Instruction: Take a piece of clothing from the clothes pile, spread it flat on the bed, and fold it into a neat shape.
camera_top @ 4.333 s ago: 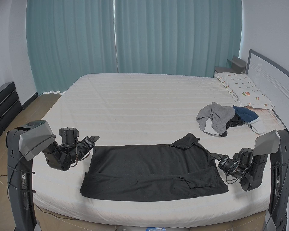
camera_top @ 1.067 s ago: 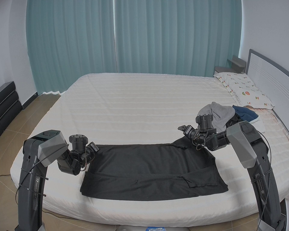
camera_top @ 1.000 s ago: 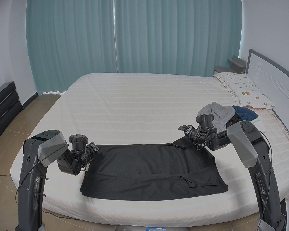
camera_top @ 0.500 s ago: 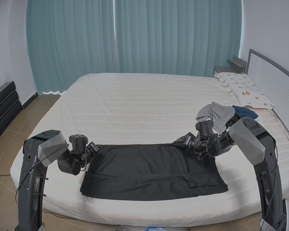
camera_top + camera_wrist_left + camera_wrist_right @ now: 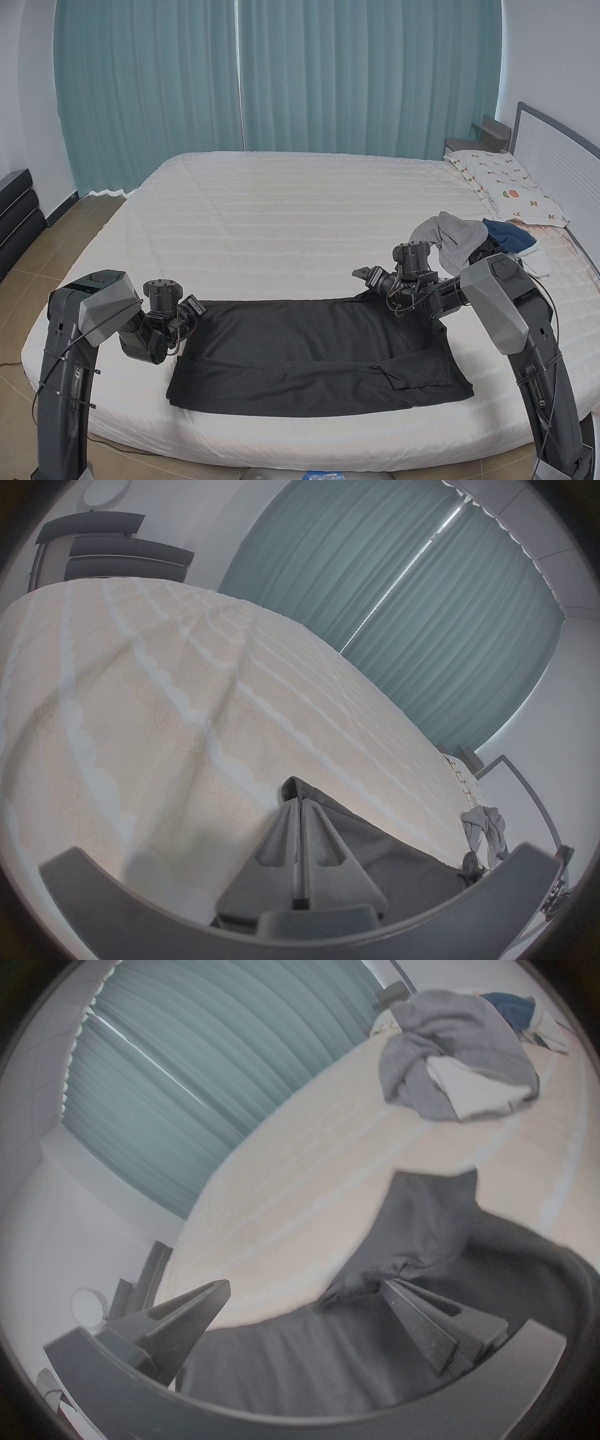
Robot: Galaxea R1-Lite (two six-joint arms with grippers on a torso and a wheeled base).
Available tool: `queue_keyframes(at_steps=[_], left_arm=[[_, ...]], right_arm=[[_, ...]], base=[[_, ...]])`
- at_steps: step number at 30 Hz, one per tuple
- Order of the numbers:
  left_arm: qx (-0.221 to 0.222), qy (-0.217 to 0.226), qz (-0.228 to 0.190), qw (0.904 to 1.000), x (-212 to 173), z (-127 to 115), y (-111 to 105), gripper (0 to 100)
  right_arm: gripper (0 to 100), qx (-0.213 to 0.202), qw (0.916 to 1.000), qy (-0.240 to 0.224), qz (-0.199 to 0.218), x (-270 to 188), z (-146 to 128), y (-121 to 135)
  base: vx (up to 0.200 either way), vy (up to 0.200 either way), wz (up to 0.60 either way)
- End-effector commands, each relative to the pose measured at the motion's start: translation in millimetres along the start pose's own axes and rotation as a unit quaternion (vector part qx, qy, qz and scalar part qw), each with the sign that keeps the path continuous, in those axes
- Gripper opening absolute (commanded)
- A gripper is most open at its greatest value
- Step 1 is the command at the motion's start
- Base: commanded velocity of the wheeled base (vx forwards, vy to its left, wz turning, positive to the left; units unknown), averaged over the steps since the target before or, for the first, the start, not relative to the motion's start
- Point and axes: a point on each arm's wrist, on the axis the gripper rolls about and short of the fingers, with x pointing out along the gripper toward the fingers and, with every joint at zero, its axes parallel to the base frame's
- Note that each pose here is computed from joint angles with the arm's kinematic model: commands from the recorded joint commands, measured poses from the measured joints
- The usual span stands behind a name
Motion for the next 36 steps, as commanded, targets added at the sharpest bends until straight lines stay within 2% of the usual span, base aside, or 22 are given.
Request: queue_keyframes(at_steps=[1,2,3,5,10,11,16,18,23,26,27,28,30,36], left_arm=[[0.000,0.000,0.000,1.0000,0,0,0,0],[0.000,0.000,0.000,1.0000,0,0,0,0],[0.000,0.000,0.000,1.0000,0,0,0,0],[0.000,0.000,0.000,1.0000,0,0,0,0],[0.000,-0.001,0.000,1.0000,0,0,0,0],[-0.003,-0.001,0.001,1.0000,0,0,0,0],[-0.003,-0.001,0.001,1.0000,0,0,0,0],[-0.003,-0.001,0.001,1.0000,0,0,0,0],[-0.003,-0.001,0.001,1.0000,0,0,0,0],[-0.003,-0.001,0.001,1.0000,0,0,0,0],[-0.003,-0.001,0.001,1.0000,0,0,0,0],[-0.003,-0.001,0.001,1.0000,0,0,0,0],[-0.003,-0.001,0.001,1.0000,0,0,0,0],[-0.003,-0.001,0.001,1.0000,0,0,0,0]], right_arm=[[100,0.011,0.9922,-0.105,0.067,24,12,-1],[100,0.011,0.9922,-0.105,0.067,24,12,-1],[100,0.006,0.9836,-0.143,0.109,18,24,9],[100,0.002,0.9824,-0.147,0.115,17,25,12],[100,-0.027,0.9849,-0.139,0.099,23,16,4],[100,-0.035,0.9865,-0.136,0.083,24,15,-1],[100,-0.027,0.9908,-0.122,0.054,11,33,-3],[100,-0.021,0.9940,-0.101,0.037,-3,38,-8],[100,-0.003,0.9959,-0.081,0.039,-20,42,-7],[100,0.021,0.9974,-0.049,0.048,-30,40,-7],[100,0.027,0.9979,-0.028,0.052,-33,35,-9],[100,0.027,0.9979,-0.028,0.052,-33,35,-9],[100,0.033,0.9986,0.017,0.038,-33,22,-16],[100,0.041,0.9972,0.062,-0.003,-20,-1,-35]], base=[[0.000,0.000,0.00],[0.000,0.000,0.00],[0.000,0.000,0.00],[0.000,0.000,0.00],[0.000,0.000,0.00],[0.000,0.000,0.00],[0.000,0.000,0.00],[0.000,0.000,0.00],[0.000,0.000,0.00],[0.000,0.000,0.00],[0.000,0.000,0.00],[0.000,0.000,0.00],[0.000,0.000,0.00],[0.000,0.000,0.00]])
